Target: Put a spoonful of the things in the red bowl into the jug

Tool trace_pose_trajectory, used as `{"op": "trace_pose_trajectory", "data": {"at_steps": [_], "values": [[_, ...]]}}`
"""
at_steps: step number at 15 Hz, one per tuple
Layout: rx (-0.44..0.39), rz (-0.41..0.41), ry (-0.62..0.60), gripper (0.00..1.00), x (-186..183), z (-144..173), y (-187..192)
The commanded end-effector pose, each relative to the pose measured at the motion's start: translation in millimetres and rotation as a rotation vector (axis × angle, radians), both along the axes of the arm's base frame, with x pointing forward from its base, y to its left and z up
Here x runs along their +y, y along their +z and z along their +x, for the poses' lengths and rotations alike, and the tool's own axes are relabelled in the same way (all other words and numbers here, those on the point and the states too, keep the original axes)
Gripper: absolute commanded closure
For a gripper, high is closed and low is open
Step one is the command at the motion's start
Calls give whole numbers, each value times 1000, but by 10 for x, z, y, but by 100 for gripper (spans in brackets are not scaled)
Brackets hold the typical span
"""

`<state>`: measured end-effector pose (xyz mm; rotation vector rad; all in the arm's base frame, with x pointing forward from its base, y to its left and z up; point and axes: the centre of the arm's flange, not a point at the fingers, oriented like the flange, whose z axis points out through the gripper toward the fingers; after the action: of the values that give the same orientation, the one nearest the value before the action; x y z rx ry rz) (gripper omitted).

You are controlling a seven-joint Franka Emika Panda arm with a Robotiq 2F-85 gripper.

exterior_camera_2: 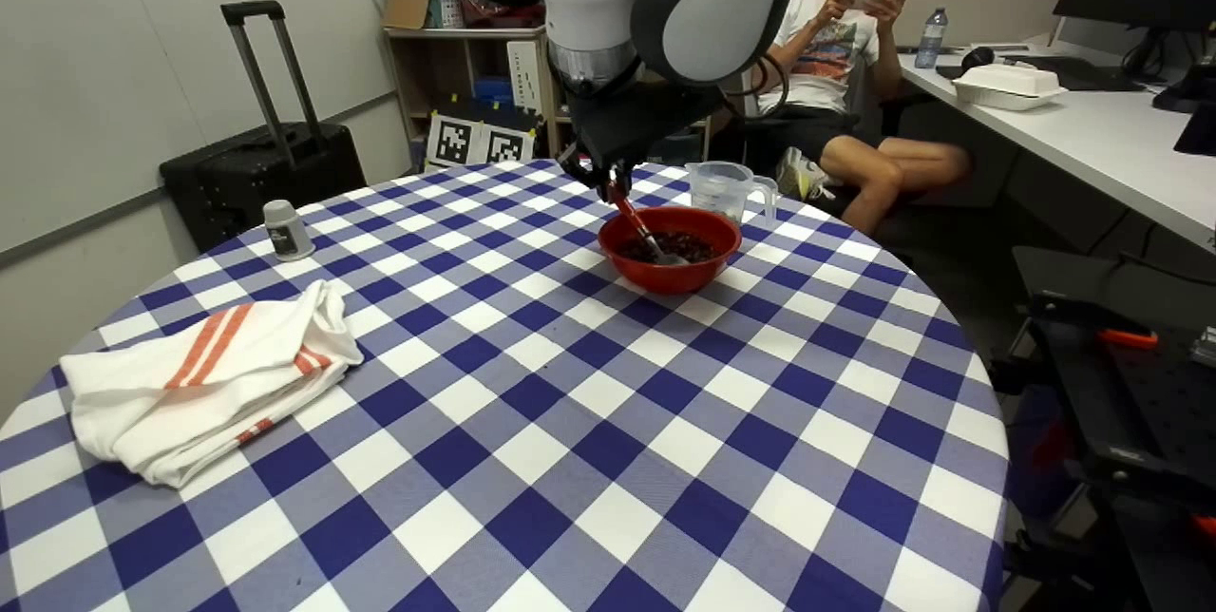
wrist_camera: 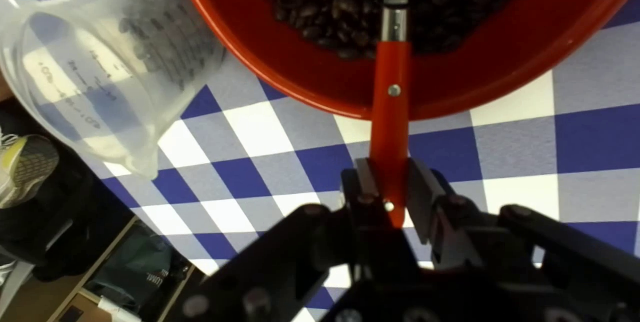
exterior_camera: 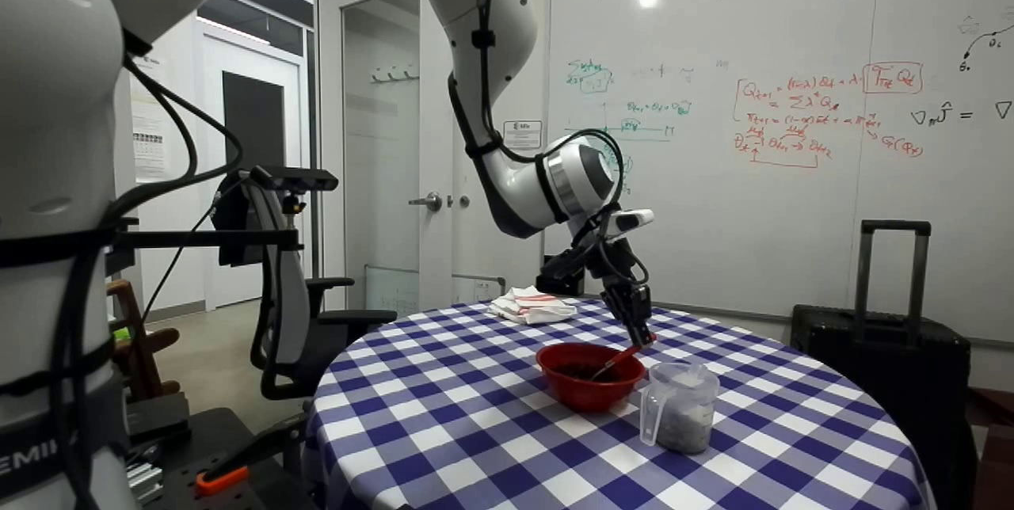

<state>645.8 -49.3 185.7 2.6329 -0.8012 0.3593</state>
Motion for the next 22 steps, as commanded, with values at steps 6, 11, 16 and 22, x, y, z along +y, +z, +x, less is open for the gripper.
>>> {"op": "trace_pose_trajectory", "data": {"at_steps": [6,11,16,22], "values": [[-2,125,119,95,99,63,161],[4,145,103,95,-92,85,178],[-9,217,83,95,-274,172,266],[-21,343,114,95,-332,304,396]]}}
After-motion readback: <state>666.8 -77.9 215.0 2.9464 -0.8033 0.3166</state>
